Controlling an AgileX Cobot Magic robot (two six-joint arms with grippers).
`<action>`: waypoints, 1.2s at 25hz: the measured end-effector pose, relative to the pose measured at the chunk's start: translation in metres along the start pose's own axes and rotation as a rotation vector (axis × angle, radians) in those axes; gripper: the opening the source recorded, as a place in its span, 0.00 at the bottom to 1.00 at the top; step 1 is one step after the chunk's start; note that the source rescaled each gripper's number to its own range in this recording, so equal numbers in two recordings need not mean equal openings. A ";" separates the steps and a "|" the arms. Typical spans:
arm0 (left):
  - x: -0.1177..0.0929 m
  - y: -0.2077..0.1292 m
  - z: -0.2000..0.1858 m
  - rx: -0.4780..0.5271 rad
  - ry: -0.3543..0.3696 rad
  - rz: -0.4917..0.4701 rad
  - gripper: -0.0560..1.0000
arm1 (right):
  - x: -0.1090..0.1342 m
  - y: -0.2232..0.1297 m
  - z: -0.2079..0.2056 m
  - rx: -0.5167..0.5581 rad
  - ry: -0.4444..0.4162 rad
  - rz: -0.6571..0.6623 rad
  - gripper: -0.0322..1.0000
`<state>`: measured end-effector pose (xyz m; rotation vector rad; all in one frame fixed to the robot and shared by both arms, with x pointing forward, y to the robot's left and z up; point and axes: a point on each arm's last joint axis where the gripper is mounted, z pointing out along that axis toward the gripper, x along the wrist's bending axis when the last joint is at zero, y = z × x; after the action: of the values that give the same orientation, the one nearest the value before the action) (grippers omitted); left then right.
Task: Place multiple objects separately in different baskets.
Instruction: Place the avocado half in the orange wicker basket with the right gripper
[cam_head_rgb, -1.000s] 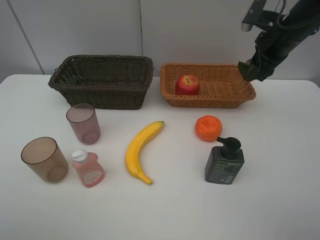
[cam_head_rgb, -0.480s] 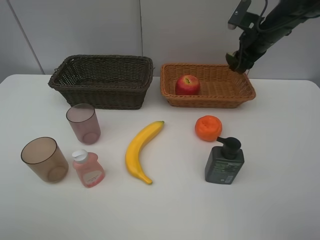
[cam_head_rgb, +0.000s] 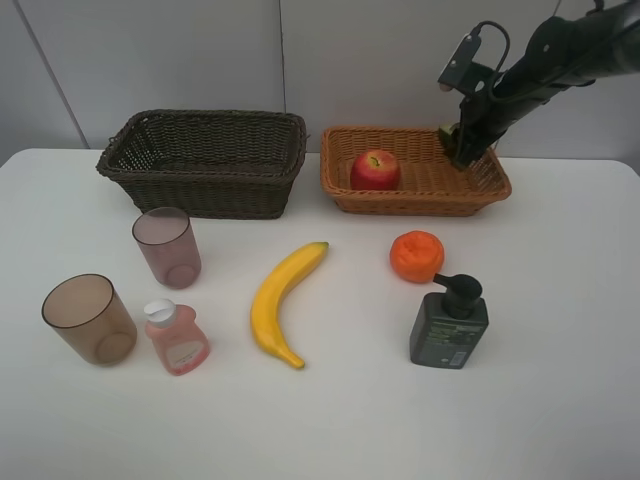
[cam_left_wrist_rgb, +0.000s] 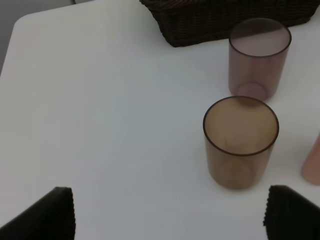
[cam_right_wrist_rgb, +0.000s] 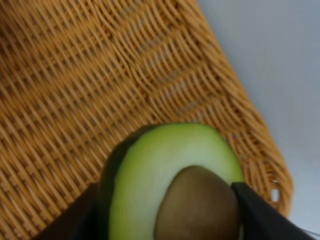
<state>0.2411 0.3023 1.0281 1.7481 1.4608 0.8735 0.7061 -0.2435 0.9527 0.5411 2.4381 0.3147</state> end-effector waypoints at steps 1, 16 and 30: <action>0.000 0.000 0.000 0.000 0.000 0.000 1.00 | 0.001 -0.001 0.003 0.003 0.005 0.000 0.31; 0.000 0.000 0.000 0.000 0.000 0.000 1.00 | 0.001 -0.001 0.006 -0.005 -0.010 0.000 0.40; 0.000 0.000 0.000 0.000 0.000 0.000 1.00 | 0.000 0.000 0.006 -0.015 -0.028 0.002 0.99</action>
<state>0.2411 0.3023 1.0281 1.7481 1.4608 0.8735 0.7103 -0.2432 0.9480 0.5382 2.4064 0.3245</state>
